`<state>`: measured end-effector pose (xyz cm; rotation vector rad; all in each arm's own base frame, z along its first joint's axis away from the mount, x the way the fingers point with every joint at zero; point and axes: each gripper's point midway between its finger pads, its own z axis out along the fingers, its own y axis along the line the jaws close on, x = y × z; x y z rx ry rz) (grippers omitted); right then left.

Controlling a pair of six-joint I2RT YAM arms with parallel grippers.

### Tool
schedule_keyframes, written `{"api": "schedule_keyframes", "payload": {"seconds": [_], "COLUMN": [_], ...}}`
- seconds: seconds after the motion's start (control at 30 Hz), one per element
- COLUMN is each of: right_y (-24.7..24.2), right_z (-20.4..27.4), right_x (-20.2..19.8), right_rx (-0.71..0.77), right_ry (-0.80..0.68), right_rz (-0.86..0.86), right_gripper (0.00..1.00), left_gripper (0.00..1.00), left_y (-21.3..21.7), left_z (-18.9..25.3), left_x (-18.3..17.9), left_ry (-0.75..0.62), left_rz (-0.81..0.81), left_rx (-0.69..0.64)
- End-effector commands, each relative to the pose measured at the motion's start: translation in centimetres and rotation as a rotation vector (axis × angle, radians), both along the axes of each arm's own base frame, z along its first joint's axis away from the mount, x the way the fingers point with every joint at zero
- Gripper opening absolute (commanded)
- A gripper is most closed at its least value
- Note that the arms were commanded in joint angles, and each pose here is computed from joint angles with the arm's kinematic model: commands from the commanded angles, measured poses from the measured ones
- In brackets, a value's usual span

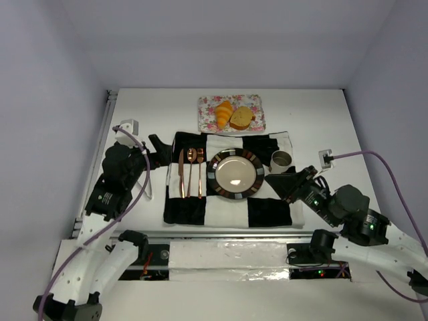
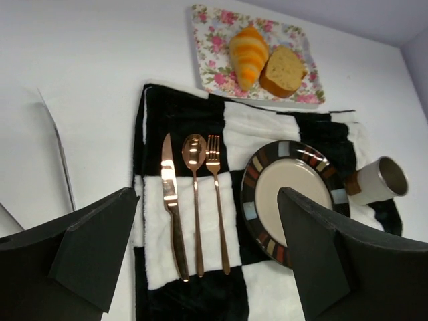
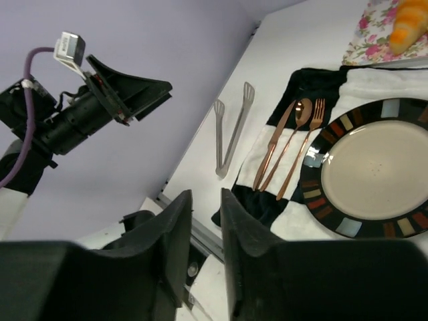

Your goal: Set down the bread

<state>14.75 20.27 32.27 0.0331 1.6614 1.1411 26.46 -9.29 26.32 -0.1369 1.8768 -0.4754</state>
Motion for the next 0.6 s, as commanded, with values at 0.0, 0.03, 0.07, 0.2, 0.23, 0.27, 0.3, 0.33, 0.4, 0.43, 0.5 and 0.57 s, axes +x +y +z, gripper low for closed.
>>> {"api": "schedule_keyframes", "payload": {"seconds": [0.0,0.03,0.07,0.2,0.23,0.27,0.3,0.33,0.4,0.43,0.5,0.57], "right_y": [-1.4,-1.6,-1.7,-1.6,-1.6,-1.7,-1.8,-1.8,-1.9,-2.0,-1.8,-1.5], "right_z": [-0.1,-0.1,-0.4,-1.8,-2.0,-2.0,-2.2,-2.7,-3.0,-3.1,-3.2,-3.0], "right_x": [0.7,0.6,0.5,0.1,-0.1,-0.2,-0.2,-0.2,-0.3,-0.3,-0.1,0.0], "right_rx": [0.009,0.017,0.019,0.044,0.057,0.071,0.075,0.076,0.08,0.084,0.09,0.092], "right_ry": [0.005,0.006,0.011,0.038,0.047,0.048,0.051,0.063,0.07,0.073,0.07,0.065], "right_rz": [-0.072,-0.073,-0.073,-0.052,-0.045,-0.045,-0.044,-0.048,-0.046,-0.049,-0.055,-0.051], "right_gripper": [0.28,0.24,0.15,0.0,0.0,0.0,0.0,0.0,0.0,0.0,0.0,0.04], "left_gripper": [0.85,0.86,0.86,0.68,0.59,0.25,0.1,0.02,0.0,0.01,0.26,0.39], "left_y": [0.6,0.7,0.8,1.4,1.5,1.7,2.1,2.7,3.6,4.0,5.4,6.4], "left_z": [2.5,2.4,2.2,-0.1,-0.8,-1.5,-3.0,-3.9,-6.4,-7.2,-9.6,-11.1], "left_x": [1.8,2.2,2.5,4.9,5.5,5.9,6.8,7.3,8.4,8.8,10.0,10.9], "left_ry": [-0.064,-0.056,-0.047,0.027,0.045,0.065,0.112,0.14,0.211,0.232,0.276,0.309], "left_rz": [0.042,0.049,0.053,0.106,0.115,0.129,0.16,0.19,0.237,0.256,0.311,0.337], "left_rx": [0.034,0.046,0.055,0.126,0.146,0.162,0.191,0.207,0.241,0.249,0.266,0.261]}}
